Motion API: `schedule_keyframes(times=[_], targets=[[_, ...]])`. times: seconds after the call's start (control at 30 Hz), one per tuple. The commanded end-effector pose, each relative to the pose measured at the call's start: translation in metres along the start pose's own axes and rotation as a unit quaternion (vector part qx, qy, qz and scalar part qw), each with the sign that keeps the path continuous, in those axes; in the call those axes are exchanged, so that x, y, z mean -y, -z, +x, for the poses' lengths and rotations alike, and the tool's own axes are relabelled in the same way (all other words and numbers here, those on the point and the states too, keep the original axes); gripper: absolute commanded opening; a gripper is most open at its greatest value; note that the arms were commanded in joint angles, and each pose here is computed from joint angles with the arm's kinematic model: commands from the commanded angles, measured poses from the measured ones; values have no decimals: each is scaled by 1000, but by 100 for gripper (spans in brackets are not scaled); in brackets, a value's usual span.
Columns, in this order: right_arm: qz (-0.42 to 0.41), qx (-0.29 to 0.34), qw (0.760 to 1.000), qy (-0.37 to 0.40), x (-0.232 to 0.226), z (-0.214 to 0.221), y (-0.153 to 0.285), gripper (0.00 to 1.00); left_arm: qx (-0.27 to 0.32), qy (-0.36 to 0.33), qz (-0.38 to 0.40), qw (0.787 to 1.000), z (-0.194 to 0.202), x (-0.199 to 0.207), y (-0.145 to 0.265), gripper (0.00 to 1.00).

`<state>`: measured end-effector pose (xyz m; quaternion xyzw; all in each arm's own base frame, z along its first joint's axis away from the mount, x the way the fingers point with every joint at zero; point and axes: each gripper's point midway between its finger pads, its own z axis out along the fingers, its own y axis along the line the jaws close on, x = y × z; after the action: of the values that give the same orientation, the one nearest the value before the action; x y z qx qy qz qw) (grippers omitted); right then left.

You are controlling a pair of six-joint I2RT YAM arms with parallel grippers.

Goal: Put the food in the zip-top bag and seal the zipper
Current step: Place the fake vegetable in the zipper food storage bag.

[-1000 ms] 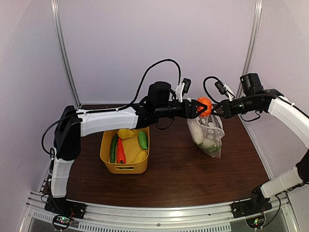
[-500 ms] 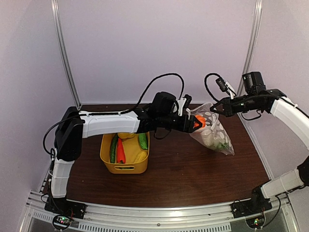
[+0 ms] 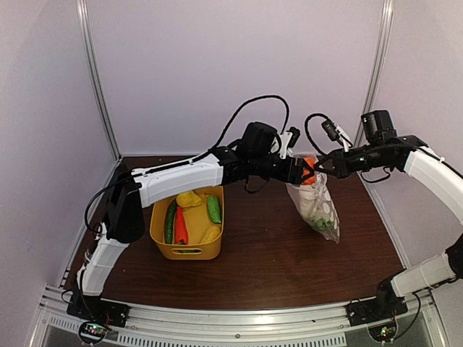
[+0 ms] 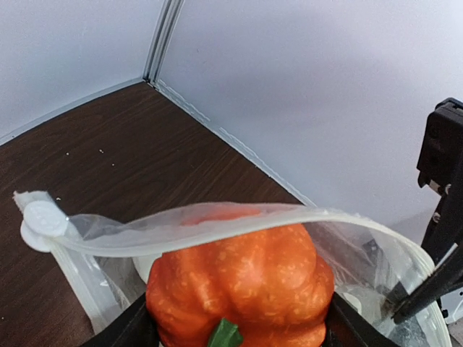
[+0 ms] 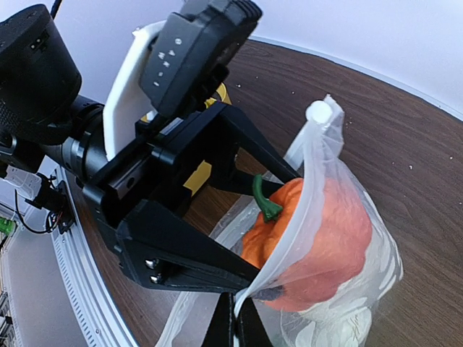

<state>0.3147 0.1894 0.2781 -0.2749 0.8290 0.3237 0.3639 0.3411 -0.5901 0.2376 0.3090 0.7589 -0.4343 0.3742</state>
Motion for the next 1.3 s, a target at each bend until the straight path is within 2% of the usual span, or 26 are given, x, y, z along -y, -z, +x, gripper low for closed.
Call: schedule_keyframes(times=[0.0, 0.2, 0.3, 0.33, 0.43, 0.5, 0.7, 0.73, 0.8, 1.0, 1.07, 1.17, 1.23, 1.27], targets=[[-8, 11, 1000, 21, -9, -9, 5, 0, -54, -7, 5, 999, 30, -6, -17, 0], [-8, 17, 1000, 23, -10, -14, 6, 0, -97, -1, 10, 995, 60, -13, -22, 0], [-11, 14, 1000, 18, -9, -13, 2, 0, -99, 0, 25, 995, 59, -7, -21, 0], [-12, 14, 1000, 17, -8, -13, 1, 0, -93, -1, 32, 995, 55, -3, -20, 1], [-11, 12, 1000, 16, -7, -14, 0, 0, -75, -1, 48, 996, 40, 8, -14, 15], [-10, 11, 1000, 17, -6, -13, 0, 0, -58, -6, 59, 997, 27, 16, -7, 20], [-6, 10, 1000, 18, -5, -11, 0, 0, -43, -14, 76, 996, 12, 30, 4, 27], [-5, 11, 1000, 20, -5, -12, 1, 0, -45, -14, 84, 995, 12, 33, 5, 30], [-5, 11, 1000, 20, -6, -13, 2, 0, -47, -16, 105, 993, 13, 39, 6, 46], [-7, 12, 1000, 21, -6, -14, 2, 0, -53, -11, 88, 995, 18, 33, 7, 57], [-7, 13, 1000, 22, -7, -15, 3, 0, -55, -12, 83, 995, 19, 31, 8, 67], [-5, 14, 1000, 23, -7, -15, 4, 0, -56, -15, 76, 995, 19, 30, 10, 69], [-4, 15, 1000, 25, -7, -16, 5, 0, -55, -17, 70, 996, 19, 29, 12, 83], [-4, 15, 1000, 25, -7, -16, 5, 0, -54, -19, 70, 996, 18, 29, 13, 93]])
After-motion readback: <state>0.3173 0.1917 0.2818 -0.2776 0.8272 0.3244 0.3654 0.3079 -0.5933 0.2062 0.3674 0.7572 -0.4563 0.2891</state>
